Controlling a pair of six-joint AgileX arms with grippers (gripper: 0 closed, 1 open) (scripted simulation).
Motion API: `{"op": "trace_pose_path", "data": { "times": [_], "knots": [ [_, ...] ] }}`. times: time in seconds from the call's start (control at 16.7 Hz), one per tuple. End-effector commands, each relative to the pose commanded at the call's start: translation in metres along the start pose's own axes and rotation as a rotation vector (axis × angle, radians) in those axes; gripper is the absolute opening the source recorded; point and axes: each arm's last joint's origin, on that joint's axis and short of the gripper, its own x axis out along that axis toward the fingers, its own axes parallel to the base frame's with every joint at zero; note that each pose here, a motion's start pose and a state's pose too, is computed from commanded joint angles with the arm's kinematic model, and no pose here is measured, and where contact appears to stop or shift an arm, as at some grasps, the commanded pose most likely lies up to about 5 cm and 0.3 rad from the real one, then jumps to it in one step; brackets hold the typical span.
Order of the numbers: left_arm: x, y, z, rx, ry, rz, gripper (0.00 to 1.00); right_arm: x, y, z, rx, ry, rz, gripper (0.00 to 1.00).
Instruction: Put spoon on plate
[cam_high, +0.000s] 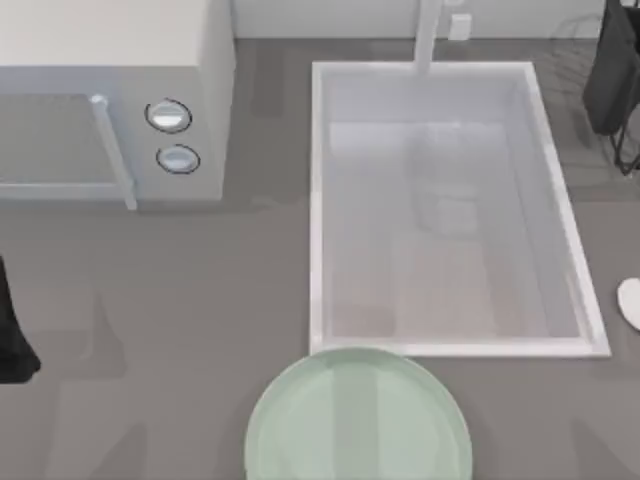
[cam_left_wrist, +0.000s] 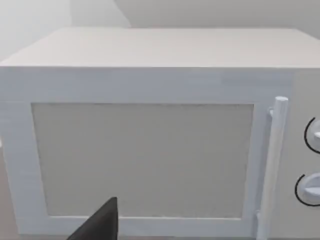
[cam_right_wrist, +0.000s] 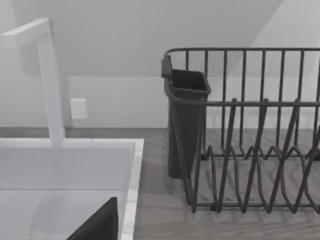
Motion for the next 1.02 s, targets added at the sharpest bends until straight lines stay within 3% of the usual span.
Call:
{"op": "trace_pose_path", "data": {
  "times": [0.24,0.42,0.6,1.02],
  "knots": [
    [0.0,0.0,0.0,0.0,0.0,0.0,1.0,0.0,0.0,0.005,-0.008,0.034,-0.003,1.0],
    [0.0,0.0,0.0,0.0,0.0,0.0,1.0,0.004,0.0,0.019,-0.034,0.164,-0.004,1.0],
    [0.0,0.0,0.0,0.0,0.0,0.0,1.0,0.016,-0.001,0.035,-0.071,0.395,0.006,1.0],
    [0.0,0.0,0.0,0.0,0.0,0.0,1.0,0.081,-0.002,0.044,-0.143,1.104,0.082,1.0]
  ]
}}
